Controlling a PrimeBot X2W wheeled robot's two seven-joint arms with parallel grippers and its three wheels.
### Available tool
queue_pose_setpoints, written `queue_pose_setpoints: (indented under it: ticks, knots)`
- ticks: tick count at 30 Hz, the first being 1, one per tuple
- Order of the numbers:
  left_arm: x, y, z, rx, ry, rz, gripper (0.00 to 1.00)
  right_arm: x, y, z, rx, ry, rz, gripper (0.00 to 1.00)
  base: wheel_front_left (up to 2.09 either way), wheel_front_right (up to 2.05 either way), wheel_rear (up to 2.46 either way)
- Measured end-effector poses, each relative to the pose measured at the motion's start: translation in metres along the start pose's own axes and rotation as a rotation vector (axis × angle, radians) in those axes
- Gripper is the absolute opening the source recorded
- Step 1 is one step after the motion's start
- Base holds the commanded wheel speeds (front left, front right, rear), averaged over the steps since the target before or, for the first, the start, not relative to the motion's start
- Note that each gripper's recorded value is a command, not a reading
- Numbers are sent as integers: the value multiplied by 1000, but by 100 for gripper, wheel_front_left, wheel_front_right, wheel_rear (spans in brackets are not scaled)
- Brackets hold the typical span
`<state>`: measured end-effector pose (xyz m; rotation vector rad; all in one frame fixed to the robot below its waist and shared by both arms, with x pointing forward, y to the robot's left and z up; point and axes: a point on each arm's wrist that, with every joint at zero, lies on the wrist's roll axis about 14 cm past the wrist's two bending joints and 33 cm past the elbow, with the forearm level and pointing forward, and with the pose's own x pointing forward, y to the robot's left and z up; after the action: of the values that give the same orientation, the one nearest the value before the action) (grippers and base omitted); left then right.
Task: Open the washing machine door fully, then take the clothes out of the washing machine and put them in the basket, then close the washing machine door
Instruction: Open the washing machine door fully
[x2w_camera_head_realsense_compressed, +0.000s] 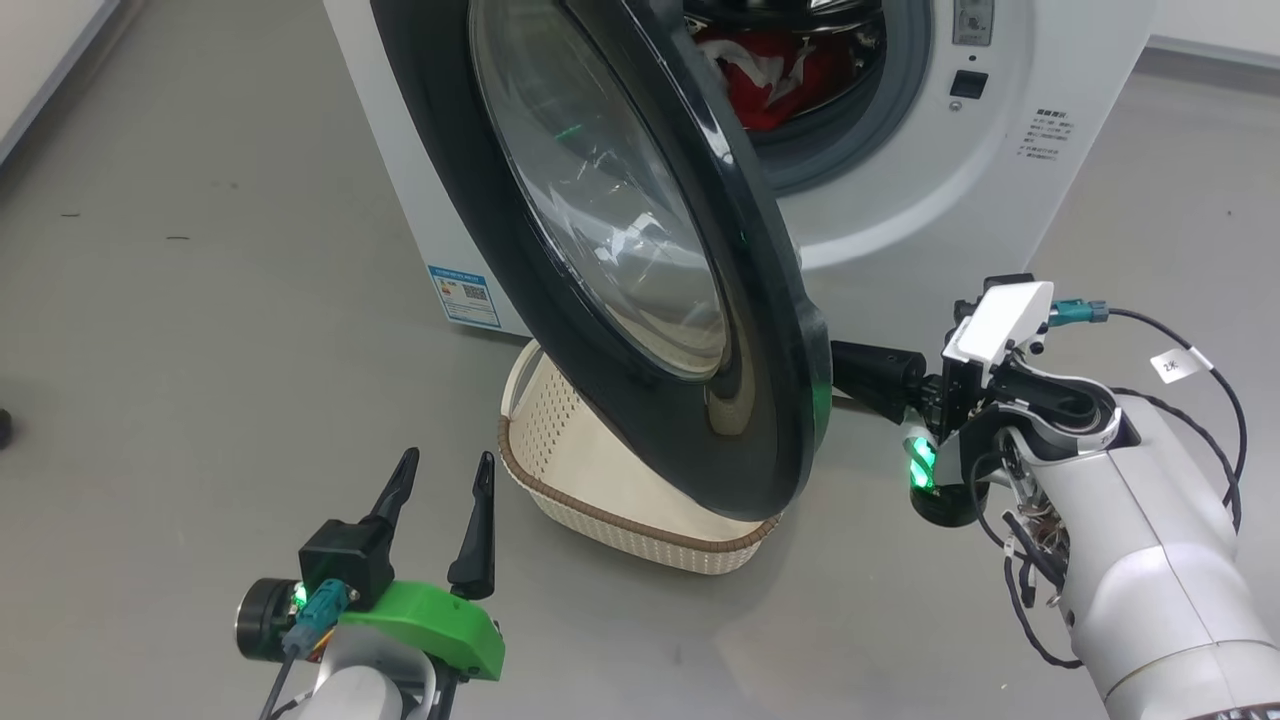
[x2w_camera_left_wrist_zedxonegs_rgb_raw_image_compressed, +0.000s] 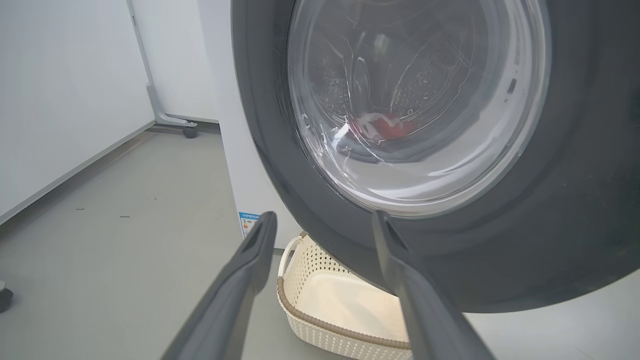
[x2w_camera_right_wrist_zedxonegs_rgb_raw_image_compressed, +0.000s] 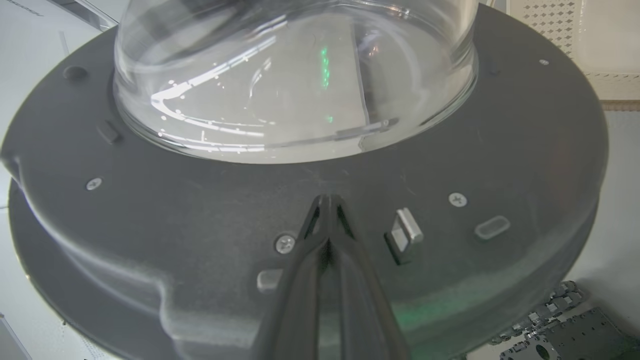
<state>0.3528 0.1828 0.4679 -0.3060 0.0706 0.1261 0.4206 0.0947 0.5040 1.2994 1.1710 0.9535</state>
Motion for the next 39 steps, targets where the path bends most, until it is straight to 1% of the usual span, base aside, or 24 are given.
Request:
queue_pose_setpoints:
  ticks: [6,14,28,39]
  knots:
    - [-7,3,6,-3,-20,7,100,1,-1,-17,3,15,6,0,0,0,0]
    - [-17,9,6,0,-24,20,100,9,0,-44,35,61,46,0,0,0,0]
    - [-31,26,7,1,-34,69,100,33,8,-91,10,168,73,0,0,0,0]
    - [-35,32,10,5,-45,85,100,45,9,-120,11,216,85,0,0,0,0]
